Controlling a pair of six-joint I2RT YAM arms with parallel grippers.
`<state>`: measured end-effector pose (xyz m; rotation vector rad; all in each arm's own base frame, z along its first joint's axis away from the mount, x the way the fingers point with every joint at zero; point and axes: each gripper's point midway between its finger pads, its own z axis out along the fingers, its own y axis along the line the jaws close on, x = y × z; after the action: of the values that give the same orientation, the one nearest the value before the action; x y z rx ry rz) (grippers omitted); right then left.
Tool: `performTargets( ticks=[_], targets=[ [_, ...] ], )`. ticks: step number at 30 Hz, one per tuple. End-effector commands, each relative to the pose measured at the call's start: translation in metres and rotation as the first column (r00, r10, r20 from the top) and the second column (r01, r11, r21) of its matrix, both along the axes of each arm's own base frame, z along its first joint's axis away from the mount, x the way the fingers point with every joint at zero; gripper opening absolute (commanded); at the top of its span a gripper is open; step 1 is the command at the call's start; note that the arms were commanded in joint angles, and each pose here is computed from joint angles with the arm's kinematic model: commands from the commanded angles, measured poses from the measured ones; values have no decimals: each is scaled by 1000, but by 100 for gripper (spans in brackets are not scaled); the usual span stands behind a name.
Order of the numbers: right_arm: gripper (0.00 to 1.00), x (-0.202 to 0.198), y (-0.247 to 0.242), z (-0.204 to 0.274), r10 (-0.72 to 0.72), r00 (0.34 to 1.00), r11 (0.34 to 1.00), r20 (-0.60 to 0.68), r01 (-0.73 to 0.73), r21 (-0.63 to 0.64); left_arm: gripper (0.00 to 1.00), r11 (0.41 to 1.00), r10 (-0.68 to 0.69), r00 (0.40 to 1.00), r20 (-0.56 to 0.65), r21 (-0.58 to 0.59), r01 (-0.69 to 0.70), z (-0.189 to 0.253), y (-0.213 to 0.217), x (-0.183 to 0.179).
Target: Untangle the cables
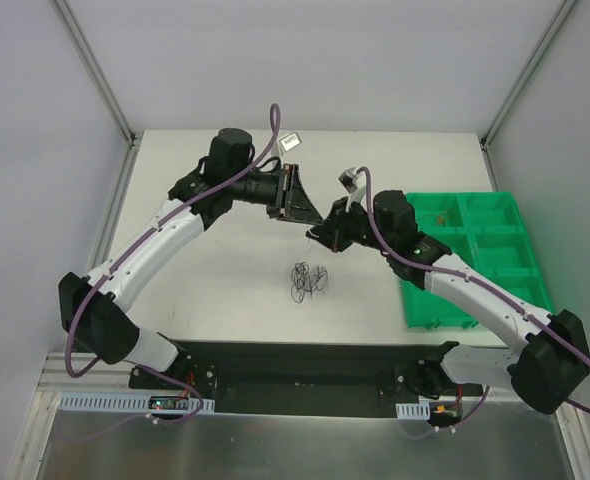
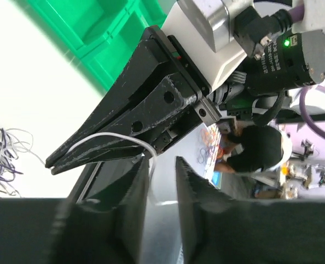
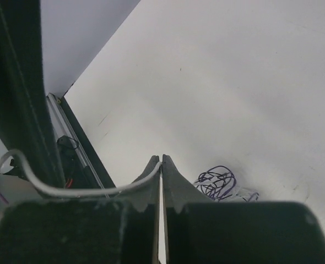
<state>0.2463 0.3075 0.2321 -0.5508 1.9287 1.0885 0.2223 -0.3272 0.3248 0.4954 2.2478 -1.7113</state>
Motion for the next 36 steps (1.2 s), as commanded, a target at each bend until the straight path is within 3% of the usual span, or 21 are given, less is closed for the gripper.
performTargets(
  ticks=[1, 4, 6, 10, 17, 22, 29, 32, 36],
  targets=[
    [0, 8, 1, 54, -37, 999, 996, 38, 34, 78, 42, 990, 142, 968, 207, -41, -137, 33, 19, 10],
    [0, 6, -2, 75, -43, 999, 989, -21, 46, 143, 65, 958, 273, 921, 277, 6, -286, 15, 39, 21],
    [0, 6, -2, 98, -37, 998, 980, -42, 45, 192, 71, 929, 338, 881, 332, 32, -369, 5, 52, 27],
    [0, 9, -2, 130, -37, 992, 958, -119, 70, 280, 72, 910, 355, 845, 400, 60, -410, -17, 62, 32],
    [0, 2, 2, 203, 15, 986, 889, -168, 64, 454, 76, 945, 315, 765, 562, -110, -308, -28, 36, 29],
    [0, -4, 2, 233, 51, 982, 844, -179, 54, 534, 79, 912, 381, 719, 582, -111, -394, -41, 28, 53],
    [0, -10, 2, 244, 72, 980, 828, -184, 45, 559, 71, 880, 397, 681, 616, -44, -473, -47, 25, 84],
    [0, -14, 3, 250, 78, 982, 828, -172, 32, 559, 57, 837, 426, 666, 612, 13, -547, -62, 31, 99],
    [0, -20, 6, 271, 94, 986, 817, -141, 4, 576, 41, 806, 418, 711, 565, 131, -577, -106, 31, 110]
  ],
)
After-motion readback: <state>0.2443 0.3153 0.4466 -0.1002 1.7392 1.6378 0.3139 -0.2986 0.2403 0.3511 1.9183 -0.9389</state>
